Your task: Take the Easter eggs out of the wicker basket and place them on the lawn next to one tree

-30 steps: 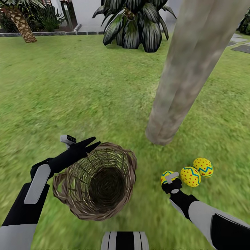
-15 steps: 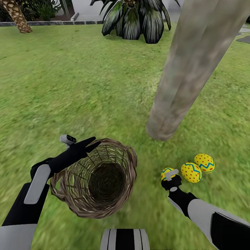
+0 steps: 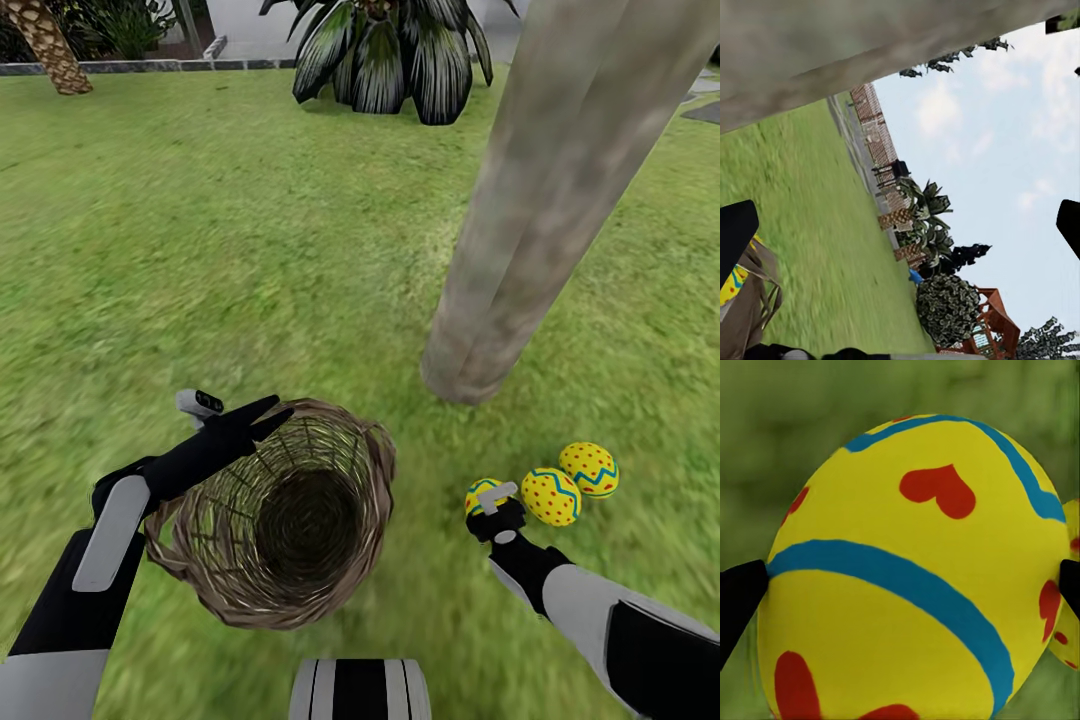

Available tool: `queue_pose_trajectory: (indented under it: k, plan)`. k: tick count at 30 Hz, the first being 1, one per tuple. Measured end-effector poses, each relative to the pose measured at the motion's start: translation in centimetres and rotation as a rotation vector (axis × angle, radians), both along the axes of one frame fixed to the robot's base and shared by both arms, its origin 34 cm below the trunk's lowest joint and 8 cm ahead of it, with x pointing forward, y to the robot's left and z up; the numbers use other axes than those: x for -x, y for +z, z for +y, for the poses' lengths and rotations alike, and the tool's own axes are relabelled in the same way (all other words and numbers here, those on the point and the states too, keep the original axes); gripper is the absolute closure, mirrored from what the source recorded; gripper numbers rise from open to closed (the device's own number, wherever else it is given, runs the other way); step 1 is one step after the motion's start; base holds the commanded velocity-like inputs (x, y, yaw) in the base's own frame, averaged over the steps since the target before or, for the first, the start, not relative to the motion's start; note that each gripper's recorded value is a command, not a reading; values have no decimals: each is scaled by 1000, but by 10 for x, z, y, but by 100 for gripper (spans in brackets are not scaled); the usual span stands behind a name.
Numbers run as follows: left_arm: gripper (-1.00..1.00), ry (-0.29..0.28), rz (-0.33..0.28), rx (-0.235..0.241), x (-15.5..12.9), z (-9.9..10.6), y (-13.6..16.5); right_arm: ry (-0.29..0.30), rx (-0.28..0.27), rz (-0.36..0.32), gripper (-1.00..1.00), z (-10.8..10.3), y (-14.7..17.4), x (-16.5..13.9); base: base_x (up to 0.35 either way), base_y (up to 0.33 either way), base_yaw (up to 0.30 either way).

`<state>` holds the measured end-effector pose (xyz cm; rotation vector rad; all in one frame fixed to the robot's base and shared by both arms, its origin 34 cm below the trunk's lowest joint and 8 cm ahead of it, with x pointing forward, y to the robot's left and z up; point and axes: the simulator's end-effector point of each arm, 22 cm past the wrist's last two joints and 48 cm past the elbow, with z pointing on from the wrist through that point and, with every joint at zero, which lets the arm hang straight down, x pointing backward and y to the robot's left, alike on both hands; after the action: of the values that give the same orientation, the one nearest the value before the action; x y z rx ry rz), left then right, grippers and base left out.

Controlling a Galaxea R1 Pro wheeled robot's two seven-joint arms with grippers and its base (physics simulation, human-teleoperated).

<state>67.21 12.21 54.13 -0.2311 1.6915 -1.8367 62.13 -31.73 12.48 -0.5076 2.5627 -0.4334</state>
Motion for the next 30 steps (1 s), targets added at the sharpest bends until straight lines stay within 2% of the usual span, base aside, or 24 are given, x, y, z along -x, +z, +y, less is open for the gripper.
queue_pose_trajectory:
  k: [6,28,29,30]
  plan:
    - [-100,-27,10,2,4,-16,-2,-18,10,-16,100,-11,6,-10,0,0,0]
    - [-100,-29,9,4,5,-17,-1,-16,10,-13,100,-10,6,-10,0,0,0]
    - [-100,-30,9,4,5,-17,-1,-17,11,-12,-100,-11,6,-10,0,0,0]
    - [-100,-30,9,4,5,-17,-1,-18,13,-12,-100,-12,6,-10,0,0,0]
